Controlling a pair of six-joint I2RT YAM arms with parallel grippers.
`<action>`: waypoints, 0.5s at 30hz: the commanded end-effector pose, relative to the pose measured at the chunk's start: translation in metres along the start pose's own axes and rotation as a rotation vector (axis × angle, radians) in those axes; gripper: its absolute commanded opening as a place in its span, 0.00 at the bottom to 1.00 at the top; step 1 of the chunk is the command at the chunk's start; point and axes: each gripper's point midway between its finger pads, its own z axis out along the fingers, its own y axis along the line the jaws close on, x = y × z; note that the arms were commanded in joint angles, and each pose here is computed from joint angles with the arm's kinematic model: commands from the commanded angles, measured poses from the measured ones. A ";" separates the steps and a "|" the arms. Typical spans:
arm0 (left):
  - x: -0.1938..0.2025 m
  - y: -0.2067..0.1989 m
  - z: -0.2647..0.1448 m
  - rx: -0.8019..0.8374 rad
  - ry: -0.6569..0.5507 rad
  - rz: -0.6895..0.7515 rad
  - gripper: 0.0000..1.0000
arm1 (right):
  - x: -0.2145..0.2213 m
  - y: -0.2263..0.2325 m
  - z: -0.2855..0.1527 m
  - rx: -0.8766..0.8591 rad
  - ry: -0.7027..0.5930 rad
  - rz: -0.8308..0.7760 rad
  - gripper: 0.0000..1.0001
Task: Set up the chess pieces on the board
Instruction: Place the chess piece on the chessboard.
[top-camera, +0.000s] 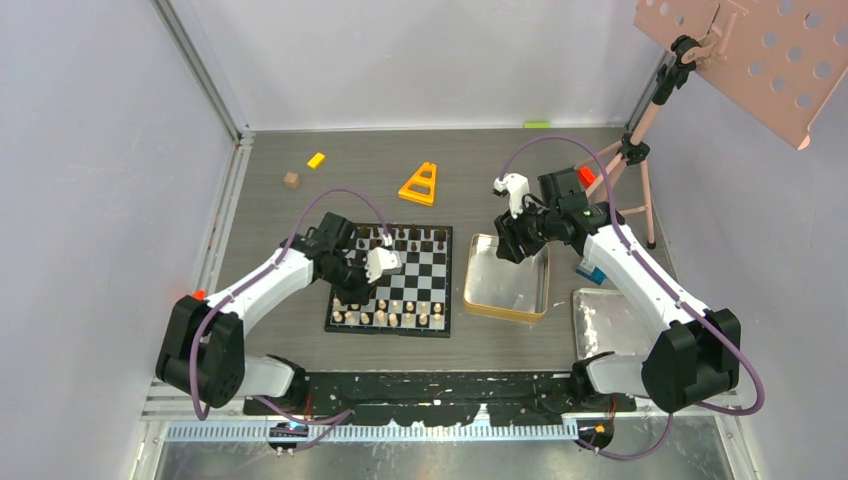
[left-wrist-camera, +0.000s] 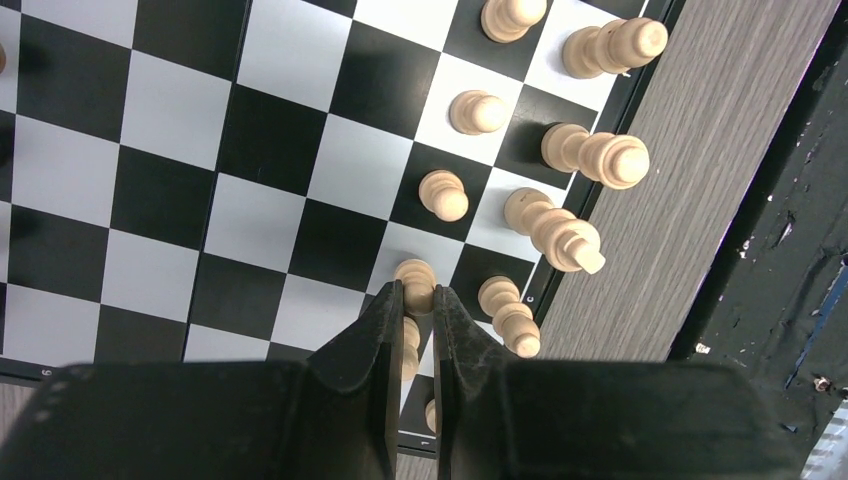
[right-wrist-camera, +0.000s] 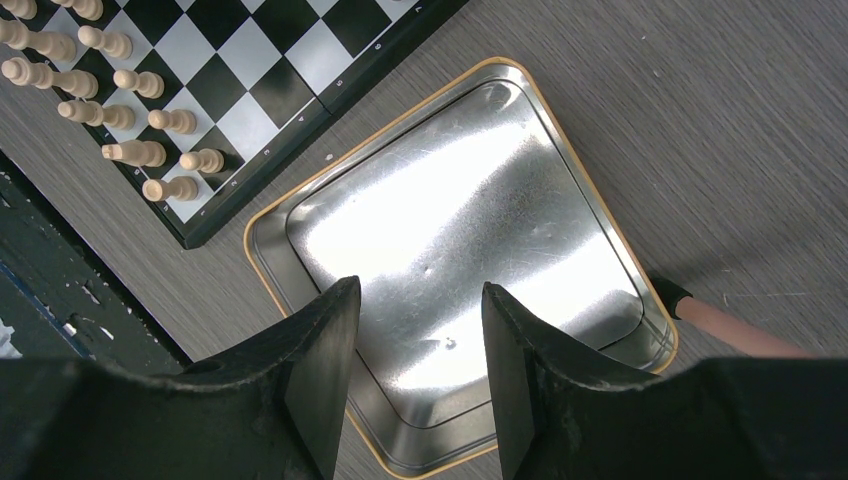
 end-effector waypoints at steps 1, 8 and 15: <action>-0.006 0.002 0.004 -0.003 -0.025 0.045 0.06 | -0.007 -0.001 -0.003 0.001 -0.022 -0.004 0.54; -0.001 0.001 0.010 -0.002 -0.004 0.048 0.07 | -0.006 -0.001 -0.002 -0.004 -0.018 0.000 0.54; 0.001 0.000 0.012 0.000 0.012 0.054 0.09 | -0.005 -0.001 0.001 -0.011 -0.007 0.002 0.54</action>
